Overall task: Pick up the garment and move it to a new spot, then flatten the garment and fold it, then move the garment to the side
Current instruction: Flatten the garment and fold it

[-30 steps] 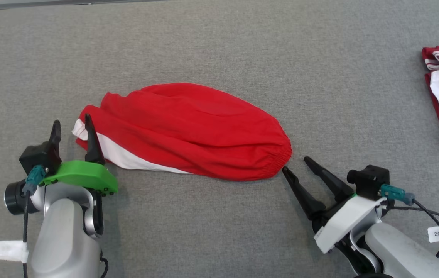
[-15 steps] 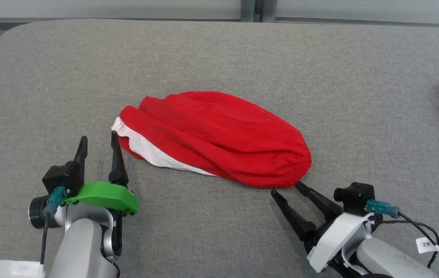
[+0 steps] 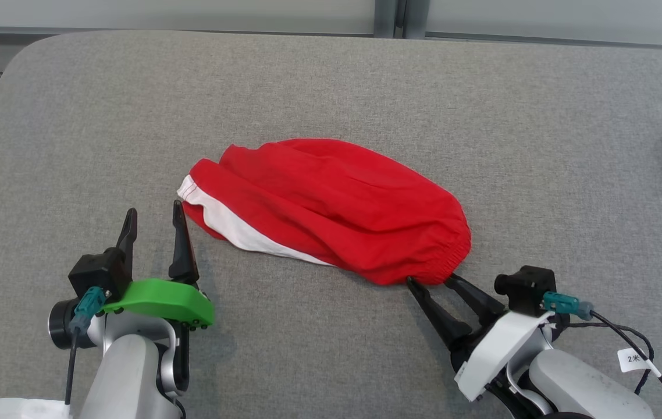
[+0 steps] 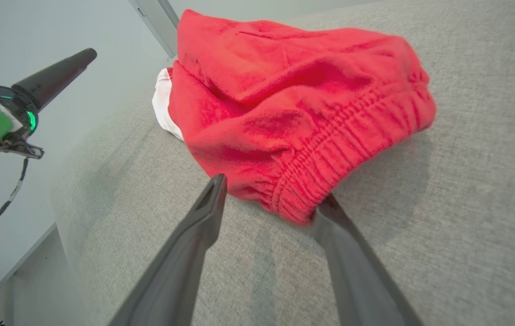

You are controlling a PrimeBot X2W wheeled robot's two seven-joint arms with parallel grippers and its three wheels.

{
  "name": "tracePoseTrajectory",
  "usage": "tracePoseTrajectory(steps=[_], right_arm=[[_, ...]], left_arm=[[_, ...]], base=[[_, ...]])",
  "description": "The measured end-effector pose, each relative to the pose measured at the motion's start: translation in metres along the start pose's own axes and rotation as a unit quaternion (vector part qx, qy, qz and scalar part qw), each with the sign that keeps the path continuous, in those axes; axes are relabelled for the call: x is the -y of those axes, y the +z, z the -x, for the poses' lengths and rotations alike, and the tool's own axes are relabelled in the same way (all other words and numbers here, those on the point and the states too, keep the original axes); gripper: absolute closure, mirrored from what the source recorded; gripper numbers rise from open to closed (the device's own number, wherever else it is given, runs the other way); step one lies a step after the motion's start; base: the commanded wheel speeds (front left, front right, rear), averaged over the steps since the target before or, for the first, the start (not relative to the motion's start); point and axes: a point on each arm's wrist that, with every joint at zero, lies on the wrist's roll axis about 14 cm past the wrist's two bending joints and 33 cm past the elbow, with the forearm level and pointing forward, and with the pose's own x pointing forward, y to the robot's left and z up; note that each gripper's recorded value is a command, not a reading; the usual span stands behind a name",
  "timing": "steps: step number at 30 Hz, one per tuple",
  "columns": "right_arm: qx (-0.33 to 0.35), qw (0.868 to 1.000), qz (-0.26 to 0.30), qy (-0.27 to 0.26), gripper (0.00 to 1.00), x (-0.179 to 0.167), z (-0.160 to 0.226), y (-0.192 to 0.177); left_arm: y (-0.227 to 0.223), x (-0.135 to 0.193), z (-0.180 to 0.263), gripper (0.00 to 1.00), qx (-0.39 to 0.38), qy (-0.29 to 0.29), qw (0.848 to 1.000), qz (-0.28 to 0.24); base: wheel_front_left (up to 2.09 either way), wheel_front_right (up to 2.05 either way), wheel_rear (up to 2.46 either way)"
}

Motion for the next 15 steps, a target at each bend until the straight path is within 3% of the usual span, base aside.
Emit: tracePoseTrajectory(steps=[9, 15], right_arm=[[0.101, 0.995, -0.016, 0.023, 1.00, -0.013, -0.006, 0.065], [0.111, 0.994, 0.007, 0.011, 1.00, 0.008, -0.023, 0.086]], left_arm=[[0.005, 0.009, -0.002, 0.00, 0.009, -0.013, 1.000, 0.005], [0.000, 0.016, 0.000, 0.00, 0.003, -0.026, 1.000, 0.008]], base=[[0.00, 0.00, 0.00], [0.00, 0.00, 0.00]])
